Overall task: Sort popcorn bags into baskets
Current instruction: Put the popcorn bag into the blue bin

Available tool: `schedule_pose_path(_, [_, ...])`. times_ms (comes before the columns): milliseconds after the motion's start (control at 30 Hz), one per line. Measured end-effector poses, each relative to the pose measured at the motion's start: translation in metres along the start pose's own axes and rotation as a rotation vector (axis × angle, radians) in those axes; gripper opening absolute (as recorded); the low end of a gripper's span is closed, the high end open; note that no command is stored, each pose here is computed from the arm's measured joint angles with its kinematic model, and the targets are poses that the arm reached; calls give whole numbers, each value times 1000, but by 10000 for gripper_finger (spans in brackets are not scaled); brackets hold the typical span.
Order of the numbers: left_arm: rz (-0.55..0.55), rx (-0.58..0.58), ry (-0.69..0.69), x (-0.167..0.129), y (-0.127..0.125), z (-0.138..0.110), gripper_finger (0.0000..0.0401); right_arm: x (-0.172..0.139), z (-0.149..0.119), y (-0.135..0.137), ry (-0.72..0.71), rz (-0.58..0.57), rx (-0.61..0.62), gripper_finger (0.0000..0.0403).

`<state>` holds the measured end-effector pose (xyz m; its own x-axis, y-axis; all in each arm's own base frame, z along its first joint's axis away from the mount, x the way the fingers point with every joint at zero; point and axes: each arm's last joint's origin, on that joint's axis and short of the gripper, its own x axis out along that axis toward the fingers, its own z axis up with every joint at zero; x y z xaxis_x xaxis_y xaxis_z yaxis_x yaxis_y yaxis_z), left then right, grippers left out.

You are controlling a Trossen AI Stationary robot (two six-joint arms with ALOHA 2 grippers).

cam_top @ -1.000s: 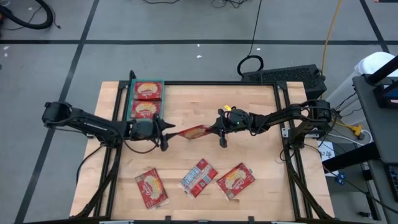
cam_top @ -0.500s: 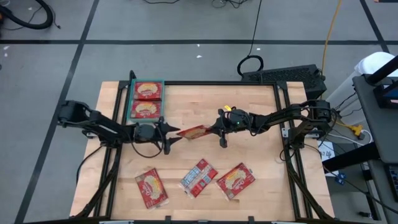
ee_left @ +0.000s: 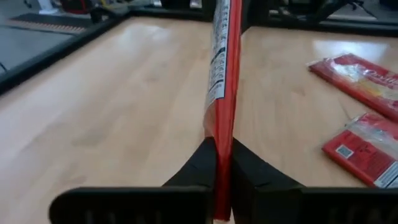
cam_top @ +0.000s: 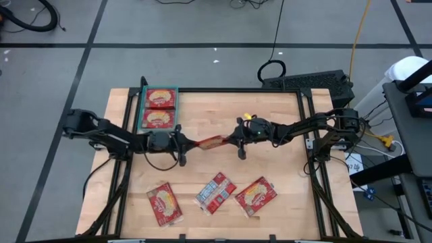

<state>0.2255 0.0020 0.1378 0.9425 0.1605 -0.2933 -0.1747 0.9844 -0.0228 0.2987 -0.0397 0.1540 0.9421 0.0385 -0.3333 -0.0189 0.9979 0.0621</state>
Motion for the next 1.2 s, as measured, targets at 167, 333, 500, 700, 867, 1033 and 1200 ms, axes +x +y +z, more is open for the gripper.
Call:
schedule_pose_path(167, [-45,-24,-52,-21,16,27,31,0,4,0,-35,1,14,42])
schedule_pose_path(333, [-24,6,97,-54,30,67,16,0,4,0,-40,-11,6,101])
schedule_pose_path(500, [109,108,239,-96,45,119,25,0,4,-1,-40,-28,-34,145])
schedule_pose_path(700, [311,208,387,-128,72,152,24,0,4,-1,-39,-25,-49,161])
schedule_pose_path(867, [450,247,449,-141,98,154,16,0,3,2,-32,-14,-49,159])
schedule_pose_path(1033, [574,145,580,-148,127,142,33,1,0,7,2,5,-57,159])
schedule_pose_path(1200, [686,-44,656,-147,161,130,19,1,-2,8,21,9,-80,158])
